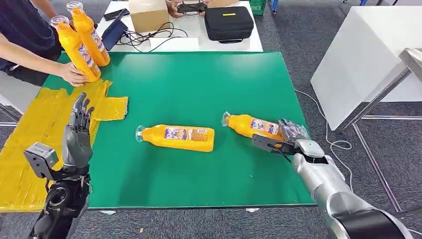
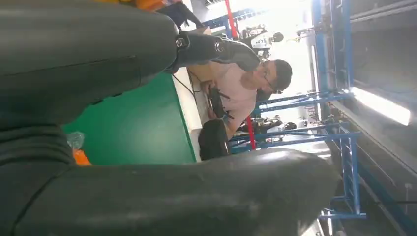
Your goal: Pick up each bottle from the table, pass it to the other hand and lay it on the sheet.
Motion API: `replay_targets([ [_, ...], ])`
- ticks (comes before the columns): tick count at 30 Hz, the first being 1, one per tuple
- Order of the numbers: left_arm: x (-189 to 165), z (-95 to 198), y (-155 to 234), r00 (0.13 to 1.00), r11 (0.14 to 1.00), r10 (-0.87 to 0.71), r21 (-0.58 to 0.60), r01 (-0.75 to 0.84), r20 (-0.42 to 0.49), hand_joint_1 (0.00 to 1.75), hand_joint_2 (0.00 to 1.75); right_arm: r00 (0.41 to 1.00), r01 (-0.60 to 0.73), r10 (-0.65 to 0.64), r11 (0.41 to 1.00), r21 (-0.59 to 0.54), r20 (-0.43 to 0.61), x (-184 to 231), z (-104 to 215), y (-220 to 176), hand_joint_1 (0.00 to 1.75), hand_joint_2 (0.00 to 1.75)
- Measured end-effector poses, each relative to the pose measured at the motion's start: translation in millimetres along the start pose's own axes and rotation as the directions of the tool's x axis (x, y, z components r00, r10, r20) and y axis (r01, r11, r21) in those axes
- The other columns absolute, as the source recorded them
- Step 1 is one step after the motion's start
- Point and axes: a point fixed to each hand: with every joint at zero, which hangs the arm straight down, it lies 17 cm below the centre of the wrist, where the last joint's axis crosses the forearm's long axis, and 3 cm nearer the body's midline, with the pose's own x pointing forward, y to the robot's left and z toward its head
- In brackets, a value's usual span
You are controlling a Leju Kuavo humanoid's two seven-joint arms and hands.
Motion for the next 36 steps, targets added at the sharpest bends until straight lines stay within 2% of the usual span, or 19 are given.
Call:
replay_targets([
  [4,-1,-7,-5,1.000,1.000,0.007,-0.013,-0.007,-0.001,0.00,0.00,1.000,-0.001,0.001,1.000,0.002,0.011,2,0,1,1.75,1.75],
  [9,-13,-12,-12,0.996,0.997,0.070,-0.031,-0.072,-0.059,0.00,0.00,0.998,0.030,-0.029,0.999,-0.031,0.049,12,2,-2,1.75,1.75],
  [23,-29,-16,-12,0.993,0.997,0.072,-0.036,-0.075,-0.091,0.00,0.00,0.995,0.055,-0.049,0.997,-0.062,0.092,21,10,-1,1.75,1.75],
  [30,-33,-14,-10,0.992,0.996,0.073,-0.036,-0.077,-0.102,0.00,0.00,0.975,0.167,-0.148,0.980,-0.108,0.169,33,29,-20,1.75,1.75],
  [31,-33,-12,-9,0.992,0.997,0.071,-0.031,-0.075,-0.104,0.00,1.75,0.971,0.191,-0.165,0.971,-0.142,0.174,33,34,-32,1.75,1.75],
  [34,-35,0,6,0.990,0.998,0.065,0.024,-0.062,-0.128,0.00,1.75,0.947,0.300,-0.254,0.920,-0.252,0.198,30,51,-68,1.75,1.75],
  [36,-32,15,22,0.986,0.993,0.096,0.084,-0.085,-0.136,0.00,1.75,0.897,0.417,-0.330,0.854,-0.312,0.296,33,70,-95,1.75,1.75],
])
